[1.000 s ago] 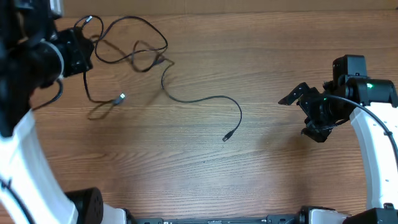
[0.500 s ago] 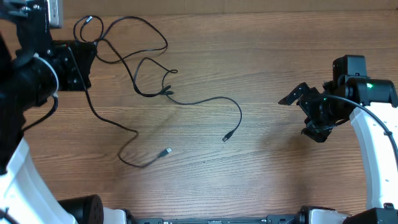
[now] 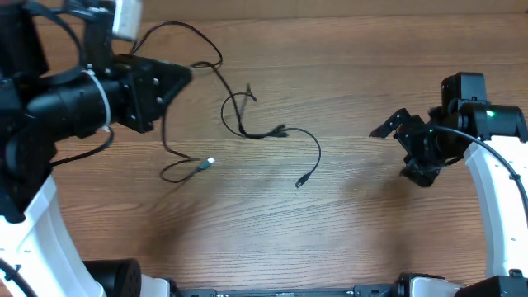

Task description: Untangle cables

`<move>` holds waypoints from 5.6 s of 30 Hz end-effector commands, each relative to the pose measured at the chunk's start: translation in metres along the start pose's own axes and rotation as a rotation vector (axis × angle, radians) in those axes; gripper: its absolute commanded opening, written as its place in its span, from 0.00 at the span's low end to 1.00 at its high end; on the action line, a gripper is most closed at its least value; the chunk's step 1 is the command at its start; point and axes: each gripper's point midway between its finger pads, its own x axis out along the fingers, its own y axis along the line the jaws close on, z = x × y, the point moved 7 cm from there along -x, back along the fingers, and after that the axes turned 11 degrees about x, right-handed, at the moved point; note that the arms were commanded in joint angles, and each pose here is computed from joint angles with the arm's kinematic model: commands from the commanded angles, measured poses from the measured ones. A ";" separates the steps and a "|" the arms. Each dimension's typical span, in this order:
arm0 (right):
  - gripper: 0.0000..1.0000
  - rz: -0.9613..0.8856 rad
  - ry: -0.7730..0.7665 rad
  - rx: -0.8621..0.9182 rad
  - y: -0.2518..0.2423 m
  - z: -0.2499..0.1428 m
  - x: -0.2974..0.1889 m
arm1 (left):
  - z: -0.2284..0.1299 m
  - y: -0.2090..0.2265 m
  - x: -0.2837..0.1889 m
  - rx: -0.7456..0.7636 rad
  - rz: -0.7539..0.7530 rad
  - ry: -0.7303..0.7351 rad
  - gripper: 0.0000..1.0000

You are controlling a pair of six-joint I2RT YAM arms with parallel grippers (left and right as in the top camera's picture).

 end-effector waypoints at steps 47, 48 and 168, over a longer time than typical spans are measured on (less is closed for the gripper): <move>0.04 0.345 0.308 -0.250 0.108 -0.101 0.037 | -0.014 -0.033 0.035 0.050 0.181 0.131 0.04; 0.04 0.355 0.316 -0.267 0.108 -0.100 0.036 | -0.014 -0.033 0.036 0.049 0.181 0.133 0.04; 1.00 -0.009 0.011 -0.095 0.040 -0.033 0.036 | -0.030 0.358 -0.147 -0.832 1.462 -0.540 0.04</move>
